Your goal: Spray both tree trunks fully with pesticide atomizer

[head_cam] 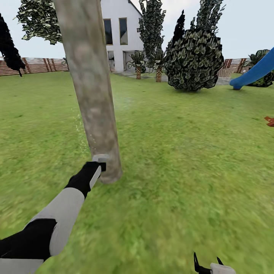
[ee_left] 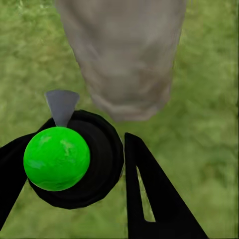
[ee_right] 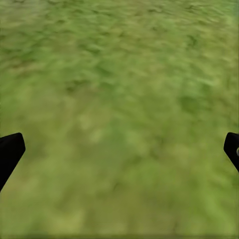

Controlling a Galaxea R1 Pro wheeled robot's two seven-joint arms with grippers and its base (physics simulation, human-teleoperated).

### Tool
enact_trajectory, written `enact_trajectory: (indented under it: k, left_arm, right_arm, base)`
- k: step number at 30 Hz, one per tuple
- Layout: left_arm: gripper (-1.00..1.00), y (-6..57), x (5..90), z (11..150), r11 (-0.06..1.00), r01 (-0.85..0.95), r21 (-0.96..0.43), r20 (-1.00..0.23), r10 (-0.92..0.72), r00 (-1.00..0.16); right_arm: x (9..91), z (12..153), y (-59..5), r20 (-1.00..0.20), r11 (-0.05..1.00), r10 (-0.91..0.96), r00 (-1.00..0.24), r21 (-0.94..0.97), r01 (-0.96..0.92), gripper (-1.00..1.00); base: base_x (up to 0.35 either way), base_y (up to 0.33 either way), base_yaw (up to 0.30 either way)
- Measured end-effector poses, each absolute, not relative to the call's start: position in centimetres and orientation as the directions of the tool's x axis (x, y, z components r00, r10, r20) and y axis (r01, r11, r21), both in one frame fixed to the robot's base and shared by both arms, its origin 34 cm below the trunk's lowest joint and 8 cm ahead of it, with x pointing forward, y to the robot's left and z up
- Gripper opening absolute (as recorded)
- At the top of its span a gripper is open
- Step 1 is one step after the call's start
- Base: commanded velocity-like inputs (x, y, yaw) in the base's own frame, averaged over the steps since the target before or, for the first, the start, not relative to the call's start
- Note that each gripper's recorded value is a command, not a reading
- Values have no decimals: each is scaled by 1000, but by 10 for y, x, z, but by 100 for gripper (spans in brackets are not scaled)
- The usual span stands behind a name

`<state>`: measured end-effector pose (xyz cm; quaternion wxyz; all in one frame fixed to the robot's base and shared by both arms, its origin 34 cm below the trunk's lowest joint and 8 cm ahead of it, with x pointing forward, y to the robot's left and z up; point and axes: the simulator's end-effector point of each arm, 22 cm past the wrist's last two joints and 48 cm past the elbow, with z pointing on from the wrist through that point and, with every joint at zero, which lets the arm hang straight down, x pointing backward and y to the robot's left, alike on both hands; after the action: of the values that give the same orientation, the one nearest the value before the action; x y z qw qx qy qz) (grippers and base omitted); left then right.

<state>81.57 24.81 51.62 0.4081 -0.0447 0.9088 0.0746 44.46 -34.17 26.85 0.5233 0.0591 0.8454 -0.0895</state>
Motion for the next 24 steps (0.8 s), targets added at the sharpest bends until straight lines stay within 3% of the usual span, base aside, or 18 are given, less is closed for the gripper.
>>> enact_trajectory:
  k: [5,8,11,18,21,24]
  left_arm:
    - [-100,300,820,541,971,-193,142,-755,-20,-655]
    - [-100,233,826,555,997,-60,50,-749,-3,-662]
    - [-100,304,831,580,984,-127,127,-764,15,-645]
    - [-100,248,839,590,999,-31,41,-772,12,-635]
    - [-100,292,839,593,997,-39,60,-773,21,-634]
    - [-100,285,847,607,999,-33,43,-787,13,-617]
  right_arm:
    - [445,269,-342,-895,977,6,-445,-89,193,100]
    - [445,269,-342,-895,977,6,-445,-89,193,100]
    - [445,268,-341,-895,977,5,-445,-90,192,100]
    - [445,268,-342,-895,977,6,-445,-90,193,100]
    - [445,268,-341,-895,977,6,-445,-90,192,100]
    - [445,268,-342,-895,977,6,-445,-90,193,100]
  base:
    - [0,0,0]
    - [0,0,0]
    - [0,0,0]
    - [0,0,0]
    - [0,0,0]
    - [0,0,0]
